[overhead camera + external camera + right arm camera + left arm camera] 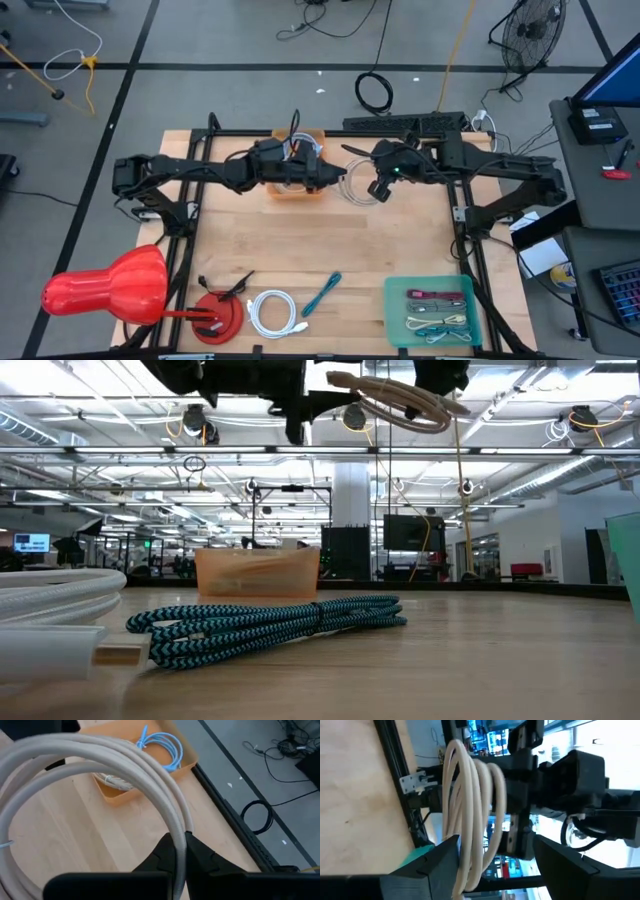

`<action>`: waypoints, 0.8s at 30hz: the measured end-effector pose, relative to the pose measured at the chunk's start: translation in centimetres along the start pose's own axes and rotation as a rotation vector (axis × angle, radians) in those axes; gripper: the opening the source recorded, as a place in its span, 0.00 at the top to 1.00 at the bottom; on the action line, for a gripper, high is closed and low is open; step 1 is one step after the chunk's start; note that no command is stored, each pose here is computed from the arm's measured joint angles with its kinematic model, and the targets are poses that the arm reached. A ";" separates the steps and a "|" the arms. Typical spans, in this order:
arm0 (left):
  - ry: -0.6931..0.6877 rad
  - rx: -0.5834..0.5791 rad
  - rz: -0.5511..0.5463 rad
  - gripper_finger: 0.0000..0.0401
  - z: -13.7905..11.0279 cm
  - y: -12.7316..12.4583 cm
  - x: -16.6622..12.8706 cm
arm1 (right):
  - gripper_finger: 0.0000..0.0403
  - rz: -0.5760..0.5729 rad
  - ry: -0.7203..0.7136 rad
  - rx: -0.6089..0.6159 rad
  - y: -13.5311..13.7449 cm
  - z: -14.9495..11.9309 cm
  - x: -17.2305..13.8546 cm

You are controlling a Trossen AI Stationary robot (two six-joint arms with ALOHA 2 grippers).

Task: Pick & Place USB Port
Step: Put the brown usb cable into the orange bin

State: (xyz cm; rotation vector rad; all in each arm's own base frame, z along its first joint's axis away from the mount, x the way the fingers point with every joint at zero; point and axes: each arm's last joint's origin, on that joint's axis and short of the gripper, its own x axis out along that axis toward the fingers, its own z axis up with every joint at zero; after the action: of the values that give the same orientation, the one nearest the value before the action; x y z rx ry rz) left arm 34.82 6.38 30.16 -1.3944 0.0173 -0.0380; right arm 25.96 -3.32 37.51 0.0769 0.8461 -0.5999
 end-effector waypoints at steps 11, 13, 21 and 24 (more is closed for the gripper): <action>0.060 0.128 0.306 0.37 0.1 -2.1 0.5 | 0.98 0.003 0.098 0.004 -0.3 -0.1 1.9; 0.053 0.161 0.328 0.37 0.1 -2.9 0.5 | 0.98 -0.007 0.109 0.014 -0.5 -0.1 2.2; 0.054 0.220 0.381 0.45 0.3 -3.2 1.2 | 0.98 0.000 0.112 0.037 -1.1 0.1 2.5; 0.081 0.229 0.377 0.49 0.1 -2.9 1.5 | 0.98 0.000 0.113 0.037 -1.1 0.1 2.6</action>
State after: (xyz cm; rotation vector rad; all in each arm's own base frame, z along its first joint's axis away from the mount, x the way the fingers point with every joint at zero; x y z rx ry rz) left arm 36.25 5.90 33.07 -1.1421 0.3325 0.2119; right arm 26.74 -5.48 35.93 0.1450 0.9442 -0.6160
